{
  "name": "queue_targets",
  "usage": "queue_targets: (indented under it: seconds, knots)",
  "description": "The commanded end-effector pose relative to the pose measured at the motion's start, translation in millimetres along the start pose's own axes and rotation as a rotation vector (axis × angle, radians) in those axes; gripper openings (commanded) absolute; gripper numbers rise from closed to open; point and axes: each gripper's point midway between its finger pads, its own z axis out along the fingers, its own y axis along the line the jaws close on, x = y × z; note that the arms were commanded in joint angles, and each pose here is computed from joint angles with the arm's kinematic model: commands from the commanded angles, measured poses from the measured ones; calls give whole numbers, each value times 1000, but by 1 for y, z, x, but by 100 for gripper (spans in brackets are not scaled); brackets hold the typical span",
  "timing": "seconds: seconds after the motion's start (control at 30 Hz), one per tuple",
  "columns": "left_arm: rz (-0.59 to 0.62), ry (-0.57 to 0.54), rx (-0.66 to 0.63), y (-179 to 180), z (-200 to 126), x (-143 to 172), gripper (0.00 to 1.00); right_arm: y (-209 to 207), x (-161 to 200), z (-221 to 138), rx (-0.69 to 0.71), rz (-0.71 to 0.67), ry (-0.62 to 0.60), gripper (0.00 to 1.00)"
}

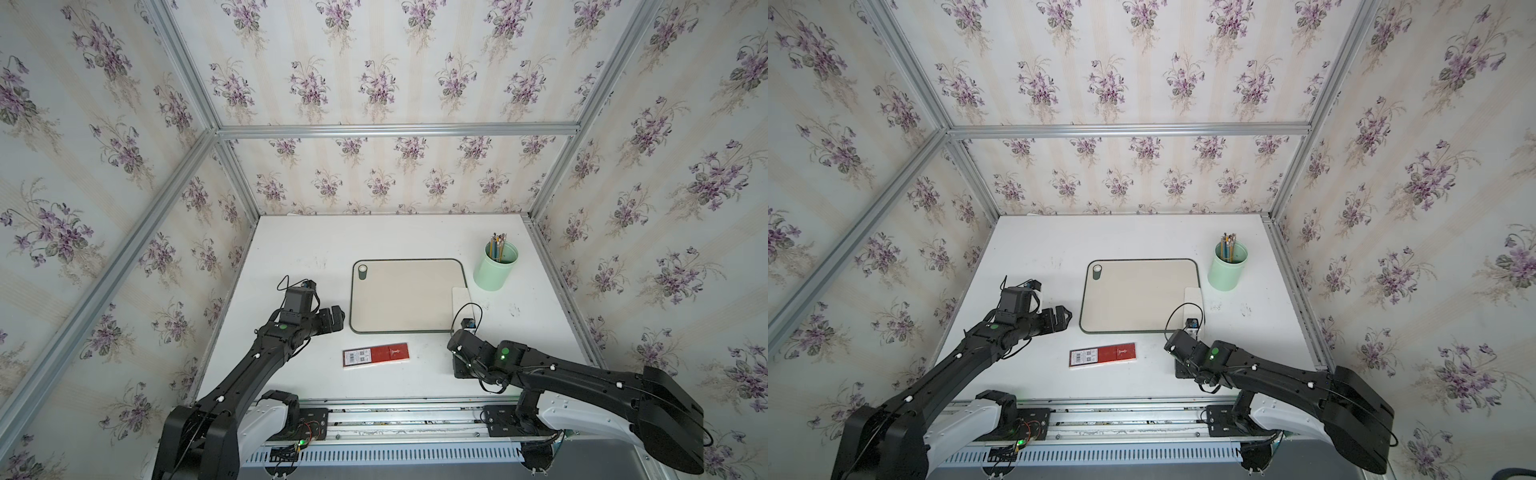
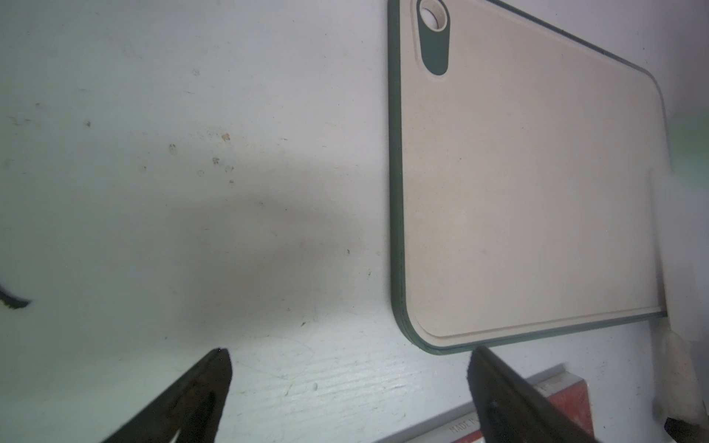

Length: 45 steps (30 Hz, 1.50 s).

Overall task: Align the knife with the edge of the cutting board
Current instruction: Place the knife at the edge of the cutting board.

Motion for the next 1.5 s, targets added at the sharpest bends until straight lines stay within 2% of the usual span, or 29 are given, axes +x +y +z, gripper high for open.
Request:
queue_targets:
  seconds: [0.0, 0.47, 0.63, 1.07, 1.47]
  knots:
    - [4, -21, 10, -2, 0, -5, 100, 6, -3, -1, -20, -13, -5, 0]
    - [5, -24, 12, -2, -1, -5, 100, 1, -7, 1, 21, -3, -23, 1]
    - [5, -25, 13, -3, -1, -5, 99, 0, -11, -1, 31, 2, -41, 8]
    - [6, -32, 17, -3, -2, -6, 100, 0, -21, -5, 71, -17, -64, 8]
    - [13, -53, 31, -5, -6, -6, 100, 0, -12, 4, 89, -50, -10, 8]
